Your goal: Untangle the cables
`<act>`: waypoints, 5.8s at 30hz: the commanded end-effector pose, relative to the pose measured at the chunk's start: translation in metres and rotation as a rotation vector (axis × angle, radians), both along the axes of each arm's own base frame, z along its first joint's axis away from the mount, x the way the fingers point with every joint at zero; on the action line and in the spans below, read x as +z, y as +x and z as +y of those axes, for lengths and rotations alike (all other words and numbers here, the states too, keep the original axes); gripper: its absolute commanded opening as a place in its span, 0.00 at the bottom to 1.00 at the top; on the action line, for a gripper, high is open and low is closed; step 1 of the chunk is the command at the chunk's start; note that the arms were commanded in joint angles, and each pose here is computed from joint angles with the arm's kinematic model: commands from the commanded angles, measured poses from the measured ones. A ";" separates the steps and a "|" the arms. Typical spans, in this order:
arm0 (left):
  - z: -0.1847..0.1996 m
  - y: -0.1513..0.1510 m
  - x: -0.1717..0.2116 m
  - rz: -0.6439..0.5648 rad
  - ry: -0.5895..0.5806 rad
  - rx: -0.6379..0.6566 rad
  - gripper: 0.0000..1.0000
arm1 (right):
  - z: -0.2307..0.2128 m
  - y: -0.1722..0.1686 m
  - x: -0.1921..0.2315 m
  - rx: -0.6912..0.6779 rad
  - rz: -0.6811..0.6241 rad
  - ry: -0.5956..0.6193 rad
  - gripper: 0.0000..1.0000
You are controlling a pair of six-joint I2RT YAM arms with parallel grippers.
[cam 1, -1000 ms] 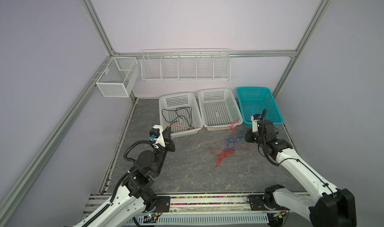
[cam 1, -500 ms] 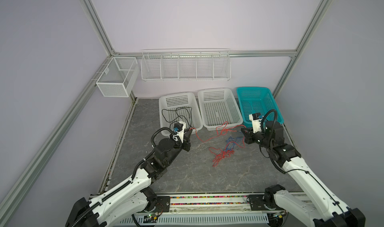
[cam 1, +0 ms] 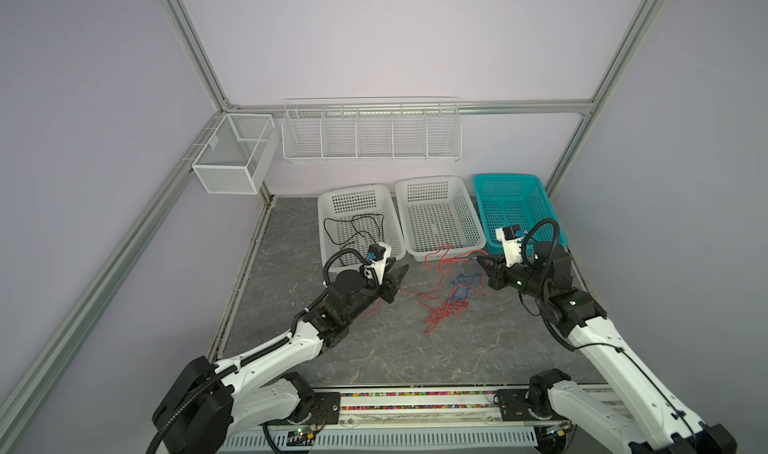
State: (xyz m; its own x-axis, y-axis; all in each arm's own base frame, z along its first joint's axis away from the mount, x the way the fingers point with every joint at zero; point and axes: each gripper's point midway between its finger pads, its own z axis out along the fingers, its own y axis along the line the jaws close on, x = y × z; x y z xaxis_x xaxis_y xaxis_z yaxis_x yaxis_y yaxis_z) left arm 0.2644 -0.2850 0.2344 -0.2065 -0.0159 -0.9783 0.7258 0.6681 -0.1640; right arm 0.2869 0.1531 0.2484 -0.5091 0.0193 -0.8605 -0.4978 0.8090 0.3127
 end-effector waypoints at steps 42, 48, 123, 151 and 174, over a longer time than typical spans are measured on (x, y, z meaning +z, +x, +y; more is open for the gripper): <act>-0.093 -0.008 0.044 -0.052 -0.272 -0.324 0.09 | 0.015 -0.013 0.058 0.080 -0.125 0.124 0.06; -0.093 -0.007 0.042 -0.029 -0.264 -0.319 0.00 | -0.001 -0.004 0.051 -0.023 -0.121 0.079 0.06; -0.067 0.101 0.361 -0.369 -0.187 -0.009 0.00 | -0.112 0.024 -0.105 -0.588 0.231 -0.170 0.06; -0.132 0.199 0.123 0.020 0.015 0.012 0.00 | -0.107 0.016 -0.099 -0.547 0.210 -0.151 0.06; -0.117 0.223 -0.045 0.269 0.353 0.142 0.42 | -0.109 0.011 -0.021 -0.566 0.043 -0.055 0.06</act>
